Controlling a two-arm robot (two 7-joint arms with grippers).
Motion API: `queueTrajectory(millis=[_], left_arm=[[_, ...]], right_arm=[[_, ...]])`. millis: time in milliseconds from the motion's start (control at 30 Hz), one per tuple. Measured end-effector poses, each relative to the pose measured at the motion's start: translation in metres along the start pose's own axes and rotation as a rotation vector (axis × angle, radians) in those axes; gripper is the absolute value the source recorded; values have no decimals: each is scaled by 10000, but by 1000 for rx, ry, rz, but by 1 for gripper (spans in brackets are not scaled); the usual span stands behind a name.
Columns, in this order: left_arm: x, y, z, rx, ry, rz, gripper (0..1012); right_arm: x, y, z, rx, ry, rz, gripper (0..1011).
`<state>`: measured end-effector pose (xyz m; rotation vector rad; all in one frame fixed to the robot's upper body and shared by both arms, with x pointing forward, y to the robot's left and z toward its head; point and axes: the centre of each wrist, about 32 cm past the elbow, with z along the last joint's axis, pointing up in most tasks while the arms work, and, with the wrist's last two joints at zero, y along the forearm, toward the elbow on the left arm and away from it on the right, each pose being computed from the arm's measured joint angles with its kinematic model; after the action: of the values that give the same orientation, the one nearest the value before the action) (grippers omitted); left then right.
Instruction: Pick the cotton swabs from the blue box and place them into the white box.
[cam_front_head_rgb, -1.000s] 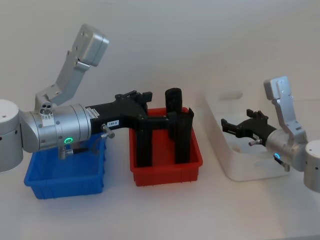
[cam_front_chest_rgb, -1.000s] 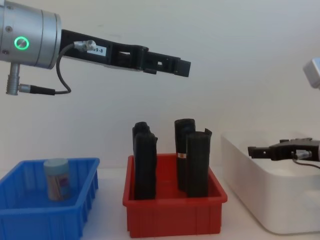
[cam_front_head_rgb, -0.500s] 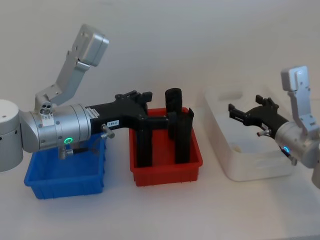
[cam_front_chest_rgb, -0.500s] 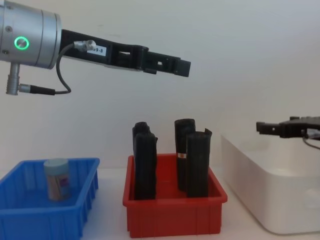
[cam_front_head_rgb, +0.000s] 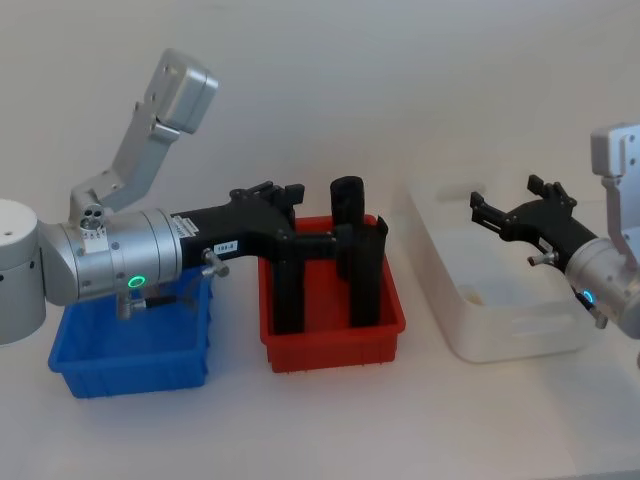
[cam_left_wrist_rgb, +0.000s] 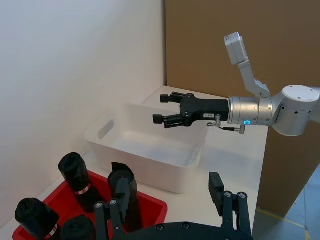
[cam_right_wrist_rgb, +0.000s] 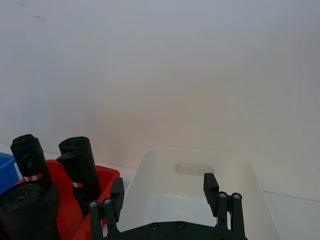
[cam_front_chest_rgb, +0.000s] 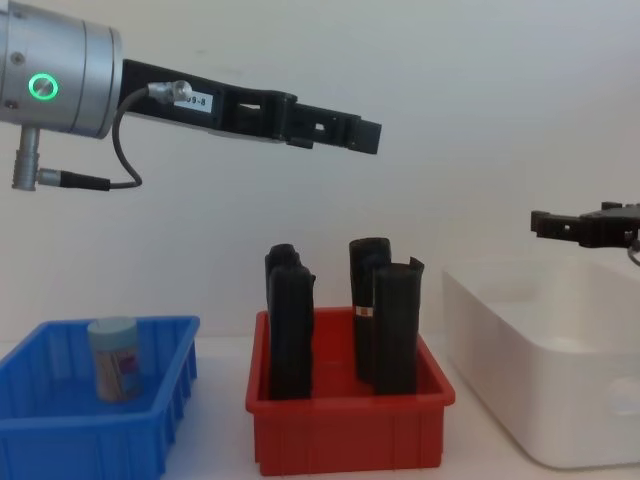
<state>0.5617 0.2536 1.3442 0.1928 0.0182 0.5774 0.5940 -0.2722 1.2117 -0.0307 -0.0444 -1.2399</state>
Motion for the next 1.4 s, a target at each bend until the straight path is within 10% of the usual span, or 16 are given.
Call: queueTrajectory(millis=[333,1400], left_arm=[[-59,-44,-123,-6,-20,54,1004],[-551,-265,-877,-92,-138,380,1004]], right_arm=[[-64,-114,-48,5,-5,-3,1002],[-557,-897,-208,42,-10,-1,1002]])
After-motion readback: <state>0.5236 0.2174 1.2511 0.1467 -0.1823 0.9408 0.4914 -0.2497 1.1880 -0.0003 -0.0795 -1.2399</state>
